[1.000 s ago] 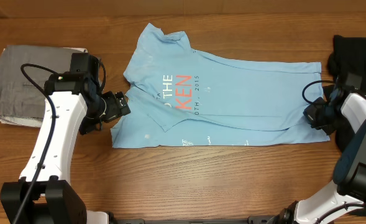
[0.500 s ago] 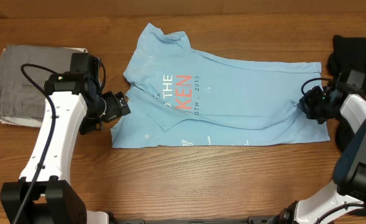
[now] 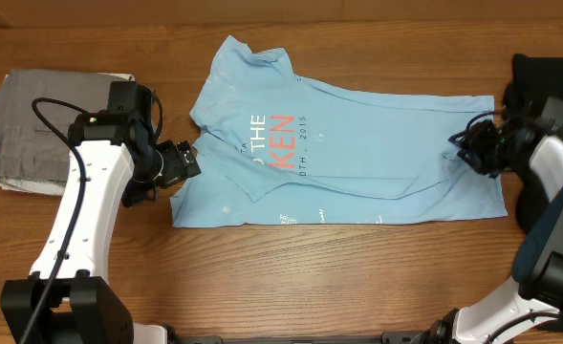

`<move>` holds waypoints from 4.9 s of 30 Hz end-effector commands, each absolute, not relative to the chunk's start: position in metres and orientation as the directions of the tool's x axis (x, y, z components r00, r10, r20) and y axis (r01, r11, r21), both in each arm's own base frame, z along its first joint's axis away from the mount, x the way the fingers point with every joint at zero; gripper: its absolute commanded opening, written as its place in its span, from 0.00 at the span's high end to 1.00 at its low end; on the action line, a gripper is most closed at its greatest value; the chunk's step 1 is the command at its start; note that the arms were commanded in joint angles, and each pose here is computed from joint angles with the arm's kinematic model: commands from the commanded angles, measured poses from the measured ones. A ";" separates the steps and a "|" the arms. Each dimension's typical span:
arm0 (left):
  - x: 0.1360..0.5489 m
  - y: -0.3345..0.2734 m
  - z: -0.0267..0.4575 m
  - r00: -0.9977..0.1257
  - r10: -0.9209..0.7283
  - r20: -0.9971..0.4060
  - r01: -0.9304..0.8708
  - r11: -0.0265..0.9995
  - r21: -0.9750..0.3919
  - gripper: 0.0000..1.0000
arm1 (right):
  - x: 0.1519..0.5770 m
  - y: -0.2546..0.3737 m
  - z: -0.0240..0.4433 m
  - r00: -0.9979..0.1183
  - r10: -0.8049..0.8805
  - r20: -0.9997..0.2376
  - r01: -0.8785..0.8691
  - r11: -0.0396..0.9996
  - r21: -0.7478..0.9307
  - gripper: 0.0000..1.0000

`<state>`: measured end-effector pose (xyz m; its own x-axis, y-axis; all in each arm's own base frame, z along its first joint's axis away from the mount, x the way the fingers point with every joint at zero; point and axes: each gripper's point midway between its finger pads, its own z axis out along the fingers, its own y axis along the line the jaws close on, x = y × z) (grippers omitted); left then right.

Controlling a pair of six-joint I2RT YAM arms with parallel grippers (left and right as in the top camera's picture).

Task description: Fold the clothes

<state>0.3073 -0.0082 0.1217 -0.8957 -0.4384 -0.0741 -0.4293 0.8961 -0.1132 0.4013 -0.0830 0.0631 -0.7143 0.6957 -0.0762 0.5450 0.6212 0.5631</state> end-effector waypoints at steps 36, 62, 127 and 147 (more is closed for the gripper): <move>0.307 -0.008 0.126 -0.895 -0.437 -0.087 -0.427 0.897 -0.115 0.00 | 0.409 -0.104 0.021 -0.613 0.788 -0.051 0.765 0.609 0.212 0.56; 0.307 -0.008 0.126 -0.895 -0.437 -0.087 -0.427 0.897 -0.115 0.00 | 0.407 -0.113 0.011 -0.609 0.790 -0.069 0.775 0.611 0.159 0.96; 0.307 -0.008 0.126 -0.895 -0.437 -0.087 -0.427 0.897 -0.115 0.00 | 0.432 -0.172 0.022 -0.346 0.907 -0.241 0.894 0.397 0.209 0.96; 0.307 -0.008 0.126 -0.895 -0.437 -0.087 -0.427 0.897 -0.115 0.00 | 0.436 -0.184 0.025 -0.318 0.911 -0.264 0.895 0.380 0.233 0.96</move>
<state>0.3074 -0.0081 0.1217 -0.8957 -0.4384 -0.0746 -0.4292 0.8961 -0.1130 0.4376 -0.1773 0.0278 -0.3350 0.9085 -0.2497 0.8869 0.3935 0.2419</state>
